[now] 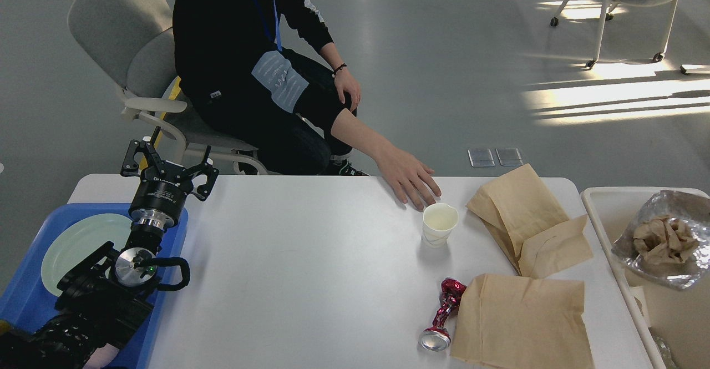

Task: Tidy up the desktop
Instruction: 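Release the foil tray into the white bin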

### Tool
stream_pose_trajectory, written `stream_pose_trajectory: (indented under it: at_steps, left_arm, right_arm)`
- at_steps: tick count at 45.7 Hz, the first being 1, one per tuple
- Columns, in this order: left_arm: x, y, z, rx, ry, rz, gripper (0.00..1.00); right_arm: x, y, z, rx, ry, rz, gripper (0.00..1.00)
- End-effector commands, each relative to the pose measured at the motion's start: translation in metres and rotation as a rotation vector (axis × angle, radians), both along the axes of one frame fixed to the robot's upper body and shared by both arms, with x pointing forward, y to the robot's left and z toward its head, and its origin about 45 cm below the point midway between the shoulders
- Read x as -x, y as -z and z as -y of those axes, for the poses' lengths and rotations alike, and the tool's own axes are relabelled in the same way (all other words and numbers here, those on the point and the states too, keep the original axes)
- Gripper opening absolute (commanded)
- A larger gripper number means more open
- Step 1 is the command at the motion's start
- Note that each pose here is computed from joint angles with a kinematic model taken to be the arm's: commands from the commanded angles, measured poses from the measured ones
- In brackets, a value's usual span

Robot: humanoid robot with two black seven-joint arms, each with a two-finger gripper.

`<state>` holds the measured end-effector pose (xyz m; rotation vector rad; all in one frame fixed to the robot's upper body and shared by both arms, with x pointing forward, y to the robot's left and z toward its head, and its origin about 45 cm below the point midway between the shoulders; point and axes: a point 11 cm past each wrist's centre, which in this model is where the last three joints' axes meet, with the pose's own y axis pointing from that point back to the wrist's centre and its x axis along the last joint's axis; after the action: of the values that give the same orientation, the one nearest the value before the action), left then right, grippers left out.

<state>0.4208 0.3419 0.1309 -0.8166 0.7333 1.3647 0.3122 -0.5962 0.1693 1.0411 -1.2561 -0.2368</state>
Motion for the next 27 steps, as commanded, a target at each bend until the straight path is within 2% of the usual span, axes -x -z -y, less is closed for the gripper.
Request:
stream_pose_trajectory:
  at_steps: [1, 10, 16, 27]
  left_arm:
    - [0.0, 0.0, 0.0, 0.0, 0.0, 0.0, 0.96]
    - [0.0, 0.0, 0.0, 0.0, 0.0, 0.0, 0.96]
    - [0.0, 0.0, 0.0, 0.0, 0.0, 0.0, 0.96]
    - [0.0, 0.0, 0.0, 0.0, 0.0, 0.0, 0.96]
  right_arm:
    - [0.004, 0.006, -0.001, 0.001, 0.002, -0.013, 1.0]
    - [-0.006, 0.005, -0.012, -0.017, -0.02, -0.006, 1.0]
    - [-0.047, -0.018, -0.049, -0.091, -0.102, 0.036, 1.0]
    - [-0.103, -0.05, -0.135, -0.11, -0.338, -0.008, 1.0]
